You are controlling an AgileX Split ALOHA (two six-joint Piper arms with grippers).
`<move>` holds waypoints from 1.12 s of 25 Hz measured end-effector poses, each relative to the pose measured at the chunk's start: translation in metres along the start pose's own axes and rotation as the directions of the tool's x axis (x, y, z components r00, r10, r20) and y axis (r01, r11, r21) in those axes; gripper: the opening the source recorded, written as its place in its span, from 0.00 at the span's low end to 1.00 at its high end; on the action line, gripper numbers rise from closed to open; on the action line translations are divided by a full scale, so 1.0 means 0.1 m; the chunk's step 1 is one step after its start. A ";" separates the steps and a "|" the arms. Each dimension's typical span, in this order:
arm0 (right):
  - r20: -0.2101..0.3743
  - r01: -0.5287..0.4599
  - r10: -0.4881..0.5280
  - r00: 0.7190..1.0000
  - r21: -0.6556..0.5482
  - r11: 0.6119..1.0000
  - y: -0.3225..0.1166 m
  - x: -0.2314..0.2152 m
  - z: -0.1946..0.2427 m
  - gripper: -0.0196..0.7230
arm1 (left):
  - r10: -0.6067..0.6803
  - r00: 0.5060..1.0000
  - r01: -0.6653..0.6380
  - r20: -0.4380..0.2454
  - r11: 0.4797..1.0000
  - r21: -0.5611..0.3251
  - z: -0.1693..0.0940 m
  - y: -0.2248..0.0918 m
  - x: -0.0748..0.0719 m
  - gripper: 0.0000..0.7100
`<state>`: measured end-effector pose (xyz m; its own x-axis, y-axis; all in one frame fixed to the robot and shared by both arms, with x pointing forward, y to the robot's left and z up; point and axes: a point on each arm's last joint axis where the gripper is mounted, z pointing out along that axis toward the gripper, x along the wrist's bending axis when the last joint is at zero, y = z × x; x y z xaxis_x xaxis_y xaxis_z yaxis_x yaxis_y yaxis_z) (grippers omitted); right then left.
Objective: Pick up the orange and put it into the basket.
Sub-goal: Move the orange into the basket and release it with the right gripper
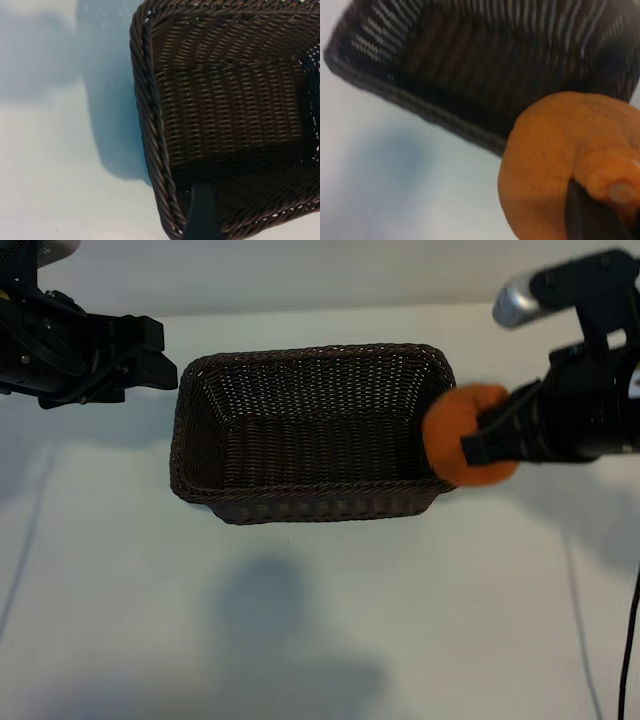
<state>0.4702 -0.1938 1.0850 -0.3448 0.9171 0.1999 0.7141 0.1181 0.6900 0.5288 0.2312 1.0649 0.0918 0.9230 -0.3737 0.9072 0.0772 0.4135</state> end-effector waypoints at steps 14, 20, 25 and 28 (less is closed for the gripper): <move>-0.113 0.124 -0.119 0.987 0.044 0.991 0.34 0.08 0.59 0.10 | 0.015 1.000 -0.015 0.000 1.000 0.000 0.00 0.00 0.00 0.83; -0.172 0.156 -0.141 0.975 0.077 0.985 0.36 0.09 0.92 0.10 | 0.018 1.000 -0.018 0.000 1.000 0.000 0.00 0.00 0.00 0.83; -0.214 0.239 -0.216 0.953 0.087 0.967 0.33 0.17 1.13 0.10 | 0.019 1.000 -0.019 -0.001 1.000 -0.014 0.00 0.01 0.00 0.83; -0.230 0.281 -0.252 0.940 0.103 0.954 0.28 0.21 1.24 0.10 | 0.019 1.000 -0.019 -0.002 1.000 -0.022 0.00 0.02 0.00 0.83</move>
<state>0.5585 -0.1244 1.0219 -0.6444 0.7447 0.1737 0.6471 0.4099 0.6429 0.5306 0.2315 1.0657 0.1081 0.9251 -0.3641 0.8959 0.0681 0.4390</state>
